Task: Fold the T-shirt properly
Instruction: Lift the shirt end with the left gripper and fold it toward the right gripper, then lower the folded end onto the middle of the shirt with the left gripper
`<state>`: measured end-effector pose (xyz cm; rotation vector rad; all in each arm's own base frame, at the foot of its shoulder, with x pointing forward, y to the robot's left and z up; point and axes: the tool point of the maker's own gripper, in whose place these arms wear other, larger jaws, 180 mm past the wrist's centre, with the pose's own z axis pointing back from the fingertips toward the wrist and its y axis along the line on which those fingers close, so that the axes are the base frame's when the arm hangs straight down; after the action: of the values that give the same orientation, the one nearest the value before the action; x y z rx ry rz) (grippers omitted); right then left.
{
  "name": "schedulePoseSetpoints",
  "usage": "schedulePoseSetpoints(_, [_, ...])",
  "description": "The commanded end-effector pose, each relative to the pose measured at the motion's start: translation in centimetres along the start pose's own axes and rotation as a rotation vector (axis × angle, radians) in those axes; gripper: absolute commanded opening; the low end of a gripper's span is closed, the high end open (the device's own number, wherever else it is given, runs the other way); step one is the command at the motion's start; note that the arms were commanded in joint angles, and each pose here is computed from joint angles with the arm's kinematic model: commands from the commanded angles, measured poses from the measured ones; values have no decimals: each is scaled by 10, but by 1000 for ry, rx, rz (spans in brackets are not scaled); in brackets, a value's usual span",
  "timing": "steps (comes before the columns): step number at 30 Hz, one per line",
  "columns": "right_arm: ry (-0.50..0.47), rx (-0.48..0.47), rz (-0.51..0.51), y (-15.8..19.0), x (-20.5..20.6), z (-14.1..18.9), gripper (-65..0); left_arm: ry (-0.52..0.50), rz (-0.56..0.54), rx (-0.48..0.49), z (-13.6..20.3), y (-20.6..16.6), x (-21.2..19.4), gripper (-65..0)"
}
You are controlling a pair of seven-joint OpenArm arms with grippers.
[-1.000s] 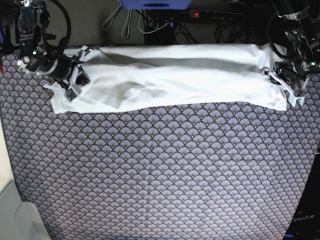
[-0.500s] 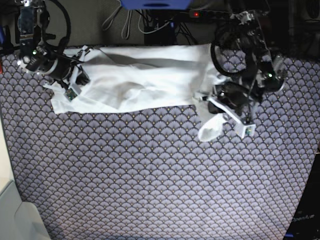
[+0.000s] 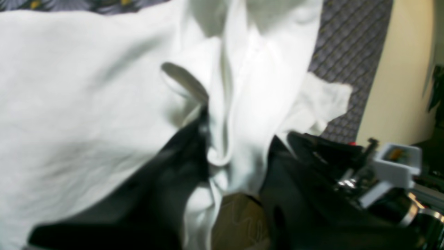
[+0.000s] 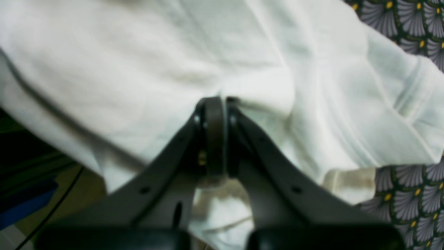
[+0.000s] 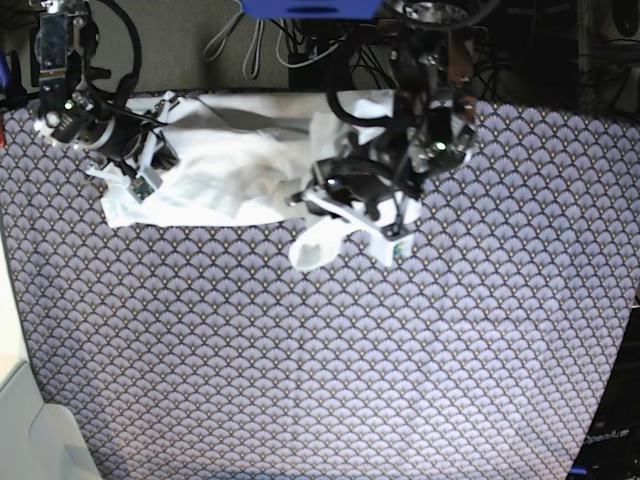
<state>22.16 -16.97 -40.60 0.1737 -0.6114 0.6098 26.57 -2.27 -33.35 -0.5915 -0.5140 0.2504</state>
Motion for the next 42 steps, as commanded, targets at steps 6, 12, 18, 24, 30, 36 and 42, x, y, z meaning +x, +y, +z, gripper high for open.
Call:
schedulePoseSetpoints(6, [-34, -12, 8, -6, 10, 4, -650, 98, -36, -53, -20, -29, -31, -647])
schedulePoseSetpoints(12, [-33, -13, 9, -6, 10, 4, -650, 115, -51, -47, -29, -29, -30, -646])
schedulePoseSetpoints(18, [-32, -12, 9, -6, 9, 4, -650, 137, -77, -57, -33, -35, -33, -565])
schedulePoseSetpoints(24, [-30, -11, 8, -5, 8, 4, -650, 125, -97, -82, -28, -45, -31, -390])
schedulePoseSetpoints(30, [-29, -15, 13, -7, 8, 5, -650, 141, -58, -249, -10, -80, -32, -385])
schedulePoseSetpoints(36, [-29, -15, 13, -7, 8, 5, -650, 146, -54, -256, -7, -76, -30, -387])
schedulePoseSetpoints(42, [-29, -15, 13, -7, 8, 5, -650, 123, -66, -177, -10, -52, -24, -389])
